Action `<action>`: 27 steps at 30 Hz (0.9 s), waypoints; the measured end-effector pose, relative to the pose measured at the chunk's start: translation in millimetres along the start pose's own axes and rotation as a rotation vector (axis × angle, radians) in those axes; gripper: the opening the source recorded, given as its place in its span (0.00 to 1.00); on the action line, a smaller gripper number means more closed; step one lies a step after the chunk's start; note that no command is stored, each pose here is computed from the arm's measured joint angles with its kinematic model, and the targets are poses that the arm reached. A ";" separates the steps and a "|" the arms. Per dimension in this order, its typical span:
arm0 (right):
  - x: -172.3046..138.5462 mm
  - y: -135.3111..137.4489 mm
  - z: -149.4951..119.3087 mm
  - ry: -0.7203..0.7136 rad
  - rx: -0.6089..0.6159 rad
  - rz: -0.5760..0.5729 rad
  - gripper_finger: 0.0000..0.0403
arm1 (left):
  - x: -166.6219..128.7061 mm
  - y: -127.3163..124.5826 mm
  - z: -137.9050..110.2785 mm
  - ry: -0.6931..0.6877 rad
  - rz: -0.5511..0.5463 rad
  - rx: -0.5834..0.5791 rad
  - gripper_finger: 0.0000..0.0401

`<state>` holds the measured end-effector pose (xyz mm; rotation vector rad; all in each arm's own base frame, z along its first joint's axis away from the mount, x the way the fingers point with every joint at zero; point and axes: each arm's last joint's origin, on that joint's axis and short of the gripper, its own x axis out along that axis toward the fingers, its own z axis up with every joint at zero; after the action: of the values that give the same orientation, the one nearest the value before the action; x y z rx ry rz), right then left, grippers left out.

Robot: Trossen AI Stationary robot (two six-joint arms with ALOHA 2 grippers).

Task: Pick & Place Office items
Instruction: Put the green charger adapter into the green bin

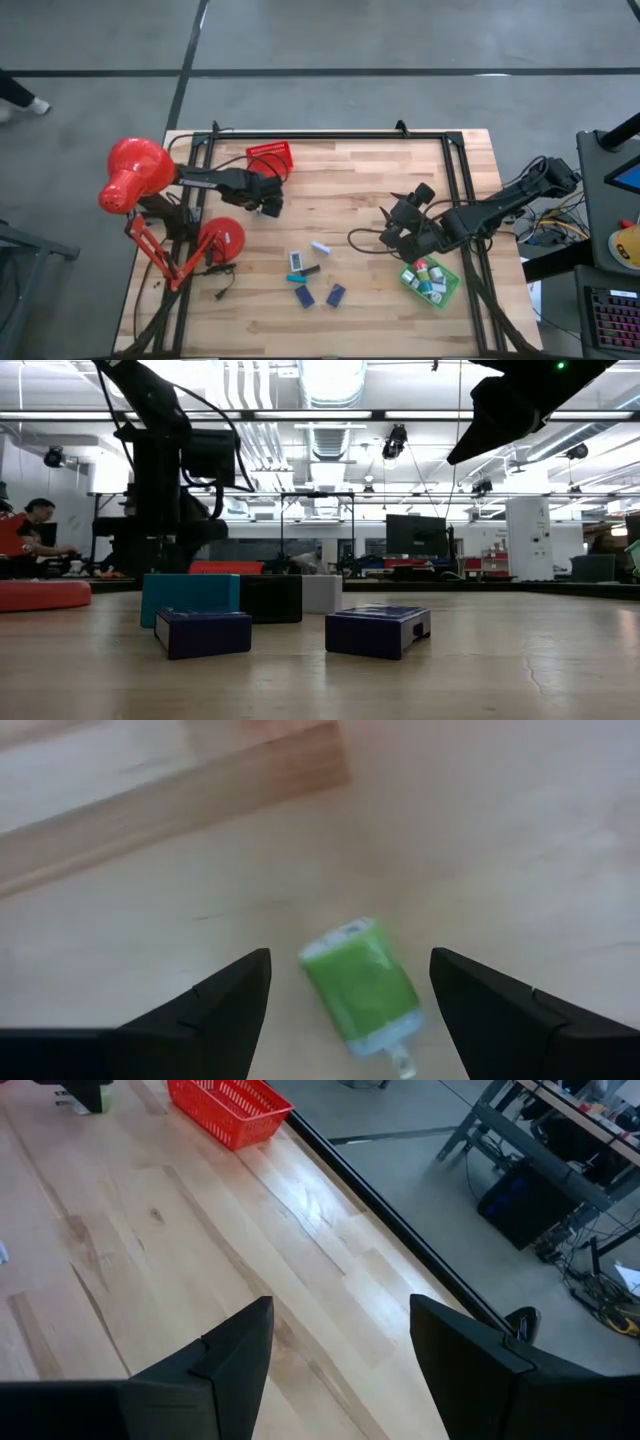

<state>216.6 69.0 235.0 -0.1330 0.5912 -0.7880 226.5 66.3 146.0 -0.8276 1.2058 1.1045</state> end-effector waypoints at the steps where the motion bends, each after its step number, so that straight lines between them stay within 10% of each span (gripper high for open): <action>1: 0.0 0.0 0.0 0.000 0.000 0.000 0.57 | 0.8 -1.4 0.0 0.010 -0.015 0.009 0.70; 16: 0.0 0.2 0.2 -0.001 0.003 0.002 0.57 | 11.8 -9.0 0.6 0.047 -0.047 0.037 0.68; 27: 0.1 0.6 0.4 -0.003 0.007 0.003 0.57 | 11.8 -9.4 0.8 0.047 -0.049 0.033 0.47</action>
<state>217.2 69.3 235.1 -0.1265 0.5856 -0.7864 235.7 66.8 134.0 -0.8578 1.2334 1.0278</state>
